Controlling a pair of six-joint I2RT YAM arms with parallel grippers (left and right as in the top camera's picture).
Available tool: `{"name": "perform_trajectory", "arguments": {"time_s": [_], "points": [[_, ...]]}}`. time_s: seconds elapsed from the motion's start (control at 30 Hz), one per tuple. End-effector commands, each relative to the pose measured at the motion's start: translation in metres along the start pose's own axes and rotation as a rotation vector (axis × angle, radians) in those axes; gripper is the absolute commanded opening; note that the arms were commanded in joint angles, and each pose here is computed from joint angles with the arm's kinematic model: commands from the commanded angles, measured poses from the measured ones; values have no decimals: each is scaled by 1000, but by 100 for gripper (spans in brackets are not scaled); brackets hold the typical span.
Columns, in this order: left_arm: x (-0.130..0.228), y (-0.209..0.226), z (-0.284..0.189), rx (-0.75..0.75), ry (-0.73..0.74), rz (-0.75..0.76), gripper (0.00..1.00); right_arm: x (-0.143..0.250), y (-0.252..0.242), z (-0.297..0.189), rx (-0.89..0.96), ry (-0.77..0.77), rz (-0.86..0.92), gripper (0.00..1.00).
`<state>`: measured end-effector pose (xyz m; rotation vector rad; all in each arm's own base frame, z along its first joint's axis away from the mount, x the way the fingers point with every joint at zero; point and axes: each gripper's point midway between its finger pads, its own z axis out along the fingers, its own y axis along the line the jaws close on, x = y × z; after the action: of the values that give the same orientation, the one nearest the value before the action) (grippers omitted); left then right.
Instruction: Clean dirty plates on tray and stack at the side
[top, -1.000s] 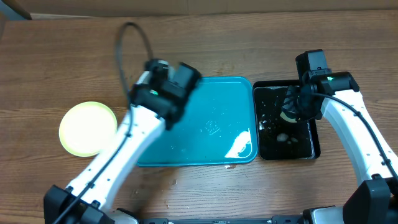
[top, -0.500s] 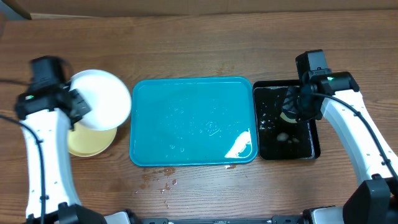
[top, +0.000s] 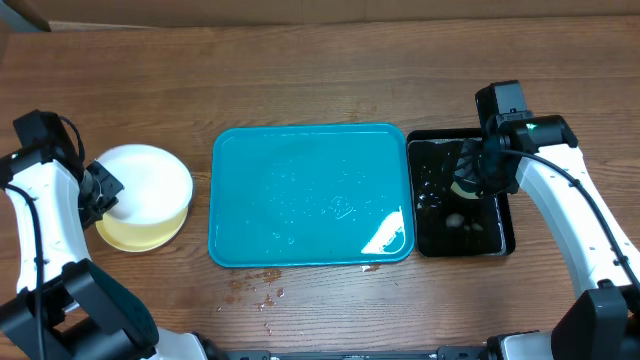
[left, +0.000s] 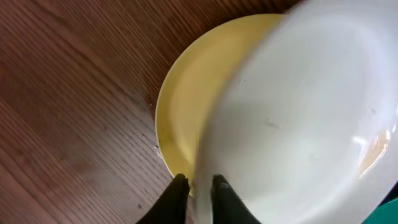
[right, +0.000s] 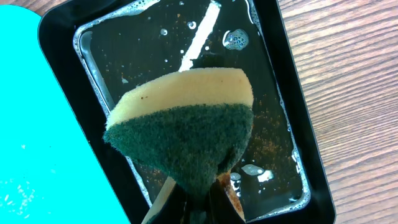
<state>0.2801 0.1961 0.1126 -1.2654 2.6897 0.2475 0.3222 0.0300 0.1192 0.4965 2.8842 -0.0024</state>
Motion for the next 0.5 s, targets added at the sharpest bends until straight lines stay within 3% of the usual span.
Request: {"name": "perform_trajectory", "arguments": {"time_s": [0.0, 0.17, 0.33, 0.47], "points": [[2, -3, -1, 29, 15, 1, 56, -1, 0, -4, -6, -15, -2, 4], [15, -34, -9, 191, 63, 35, 61, -3, 1, -4, -11, -23, -6, 4], [33, -77, -31, 341, 66, 181, 61, -4, 18, -3, -97, -19, -131, 4], [53, -106, -45, 372, 58, 303, 61, -4, 26, 6, -131, 7, -137, 4]]}}
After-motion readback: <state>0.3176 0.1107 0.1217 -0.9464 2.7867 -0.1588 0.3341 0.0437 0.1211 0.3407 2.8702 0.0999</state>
